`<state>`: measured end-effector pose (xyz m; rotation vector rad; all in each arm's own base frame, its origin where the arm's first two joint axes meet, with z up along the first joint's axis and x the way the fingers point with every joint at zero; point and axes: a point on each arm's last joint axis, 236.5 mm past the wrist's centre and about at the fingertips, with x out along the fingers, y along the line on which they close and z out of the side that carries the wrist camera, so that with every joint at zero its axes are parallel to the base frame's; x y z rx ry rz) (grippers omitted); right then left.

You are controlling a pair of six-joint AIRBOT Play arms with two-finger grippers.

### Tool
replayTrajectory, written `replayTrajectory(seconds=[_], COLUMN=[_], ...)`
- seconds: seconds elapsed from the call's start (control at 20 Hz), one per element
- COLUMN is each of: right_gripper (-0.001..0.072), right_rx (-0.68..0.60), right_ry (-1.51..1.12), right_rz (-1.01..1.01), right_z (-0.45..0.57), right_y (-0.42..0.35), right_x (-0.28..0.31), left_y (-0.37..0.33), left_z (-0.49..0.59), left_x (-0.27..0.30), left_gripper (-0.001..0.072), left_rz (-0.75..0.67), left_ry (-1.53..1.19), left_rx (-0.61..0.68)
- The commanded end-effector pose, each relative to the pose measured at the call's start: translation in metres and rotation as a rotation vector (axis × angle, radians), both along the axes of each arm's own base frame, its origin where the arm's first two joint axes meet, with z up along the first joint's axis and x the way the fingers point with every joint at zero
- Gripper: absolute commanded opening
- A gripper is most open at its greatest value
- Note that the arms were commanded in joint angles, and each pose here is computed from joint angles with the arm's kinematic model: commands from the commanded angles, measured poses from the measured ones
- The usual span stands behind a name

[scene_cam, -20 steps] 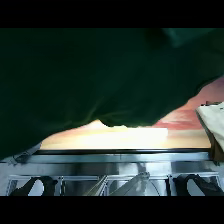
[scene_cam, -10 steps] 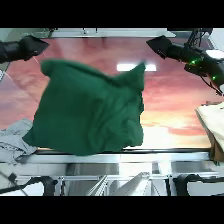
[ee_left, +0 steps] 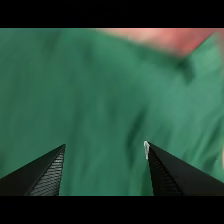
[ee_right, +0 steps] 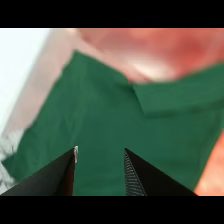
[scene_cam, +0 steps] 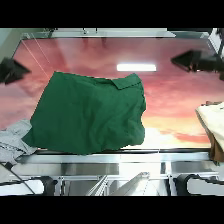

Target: Fold the shirts.

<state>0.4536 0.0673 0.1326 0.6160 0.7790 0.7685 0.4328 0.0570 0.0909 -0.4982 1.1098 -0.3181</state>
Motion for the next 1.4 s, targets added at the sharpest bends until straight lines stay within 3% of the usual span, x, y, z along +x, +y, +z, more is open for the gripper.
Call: replayTrajectory(seconds=[0.0, 0.15, 0.2, 0.35, 0.4, 0.45, 0.65, 0.7, 0.75, 0.8, 0.9, 0.95, 1.05, 1.35], right_gripper=[0.0339, 0.0344, 0.0391, 0.0393, 0.0432, 0.0524, 0.0512, 0.0452, 0.0331, 0.0236, 0.019, 0.0025, 0.0018, 0.0017], right_rx=[-0.083, 0.0, 0.023, 0.084, 0.079, 0.063, 0.004, 0.01, 0.021, 0.027, 0.045, 0.058, 0.073, 0.06], right_ry=[0.295, 0.503, 0.576, 0.741, 0.774, 0.798, 0.755, 0.739, 0.727, 0.718, 0.701, 0.682, 0.667, 0.565], right_rz=[0.006, 0.001, -0.001, 0.02, 0.034, 0.052, 0.09, 0.083, 0.078, 0.078, 0.087, 0.093, 0.095, 0.019], right_z=[-0.086, -0.146, -0.165, -0.2, -0.209, -0.217, -0.228, -0.227, -0.226, -0.226, -0.223, -0.22, -0.214, -0.198], right_y=[-0.013, 0.008, 0.017, 0.044, 0.054, 0.065, 0.112, 0.125, 0.136, 0.145, 0.156, 0.158, 0.159, 0.122], right_x=[-0.069, -0.124, -0.143, -0.195, -0.208, -0.219, -0.219, -0.215, -0.212, -0.21, -0.207, -0.204, -0.199, -0.154], left_y=[0.02, 0.017, 0.023, 0.042, 0.043, 0.042, 0.047, 0.047, 0.041, 0.034, 0.019, 0.013, 0.0, 0.002], left_z=[-0.073, -0.123, -0.134, -0.158, -0.161, -0.16, -0.161, -0.161, -0.159, -0.156, -0.159, -0.165, -0.178, -0.167], left_x=[-0.082, -0.121, -0.13, -0.16, -0.163, -0.162, -0.155, -0.149, -0.139, -0.128, -0.116, -0.116, -0.12, -0.106], left_gripper=[0.0541, 0.054, 0.054, 0.0541, 0.0541, 0.0541, 0.0541, 0.054, 0.0538, 0.0482, 0.0165, 0.0138, 0.0021, 0.0021], left_rz=[0.072, 0.131, 0.147, 0.134, 0.134, 0.135, 0.152, 0.16, 0.156, 0.14, 0.085, 0.061, 0.014, -0.008], left_ry=[0.266, 0.337, 0.349, 0.445, 0.454, 0.453, 0.424, 0.404, 0.368, 0.326, 0.287, 0.302, 0.347, 0.326], left_rx=[0.021, -0.008, 0.017, 0.129, 0.138, 0.133, 0.15, 0.147, 0.135, 0.122, 0.123, 0.119, 0.102, 0.115])
